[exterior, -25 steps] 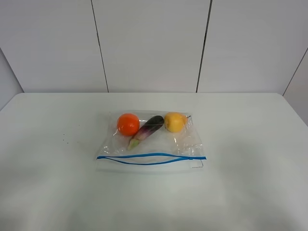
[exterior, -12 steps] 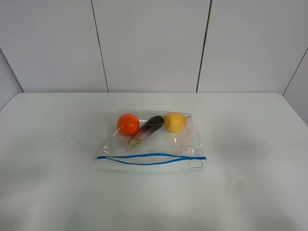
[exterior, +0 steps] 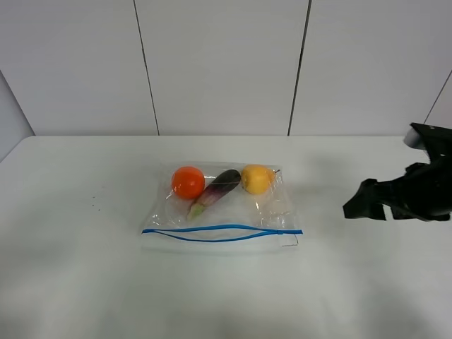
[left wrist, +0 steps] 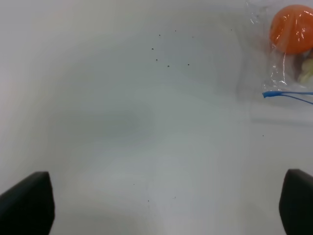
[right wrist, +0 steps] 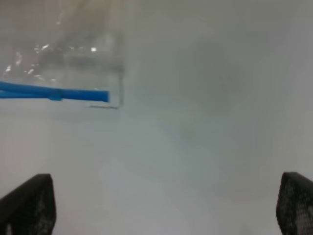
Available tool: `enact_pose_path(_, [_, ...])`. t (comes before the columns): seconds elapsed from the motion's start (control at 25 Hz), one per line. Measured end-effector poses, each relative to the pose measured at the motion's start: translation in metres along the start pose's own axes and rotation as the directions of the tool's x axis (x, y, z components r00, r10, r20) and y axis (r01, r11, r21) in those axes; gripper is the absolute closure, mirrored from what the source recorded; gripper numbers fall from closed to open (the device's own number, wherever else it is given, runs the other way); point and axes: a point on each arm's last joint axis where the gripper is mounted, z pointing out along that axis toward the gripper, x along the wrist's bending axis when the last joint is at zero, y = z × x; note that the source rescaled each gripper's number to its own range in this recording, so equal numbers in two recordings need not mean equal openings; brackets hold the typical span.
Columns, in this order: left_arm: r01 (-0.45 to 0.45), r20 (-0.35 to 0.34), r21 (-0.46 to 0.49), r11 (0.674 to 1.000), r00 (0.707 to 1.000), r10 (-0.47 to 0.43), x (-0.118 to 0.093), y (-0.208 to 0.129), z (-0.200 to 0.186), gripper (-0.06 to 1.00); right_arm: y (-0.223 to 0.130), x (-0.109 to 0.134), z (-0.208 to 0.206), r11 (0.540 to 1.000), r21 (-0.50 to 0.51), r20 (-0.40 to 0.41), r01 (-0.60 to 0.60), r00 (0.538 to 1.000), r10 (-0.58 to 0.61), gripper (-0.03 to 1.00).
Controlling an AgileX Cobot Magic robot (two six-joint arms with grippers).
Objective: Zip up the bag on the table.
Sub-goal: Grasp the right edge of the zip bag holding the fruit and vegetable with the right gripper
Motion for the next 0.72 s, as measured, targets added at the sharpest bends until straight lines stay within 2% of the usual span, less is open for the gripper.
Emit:
enact_pose_path(0.28, [0.000,0.000,0.000,1.000,1.000,0.000,0.000,0.000,0.000,-0.06,0.048,-0.006,0.068,0.992,0.120,-0.256,0.037,0.967,-0.006,-0.03])
enact_pose_path(0.36, [0.000,0.000,0.000,1.000,1.000,0.000,0.000,0.000,0.000,-0.06,0.051,-0.008,0.085,0.986,0.161,-0.321,0.048,0.947,0.006,-0.03])
enact_pose_path(0.56, [0.000,0.000,0.000,1.000,1.000,0.000,0.000,0.000,0.000,-0.06,0.047,-0.016,0.123,0.968,0.244,-0.411,0.049,0.910,0.058,-0.03])
enact_pose_path(0.64, [0.000,0.000,0.000,1.000,1.000,0.000,0.000,0.000,0.000,-0.06,0.045,-0.016,0.132,0.968,0.247,-0.464,0.051,0.883,0.072,-0.03])
enact_pose_path(0.72, [0.000,0.000,0.000,1.000,1.000,0.000,0.000,0.000,0.000,-0.06,0.043,-0.018,0.137,0.968,0.249,-0.540,0.036,0.835,0.108,-0.03])
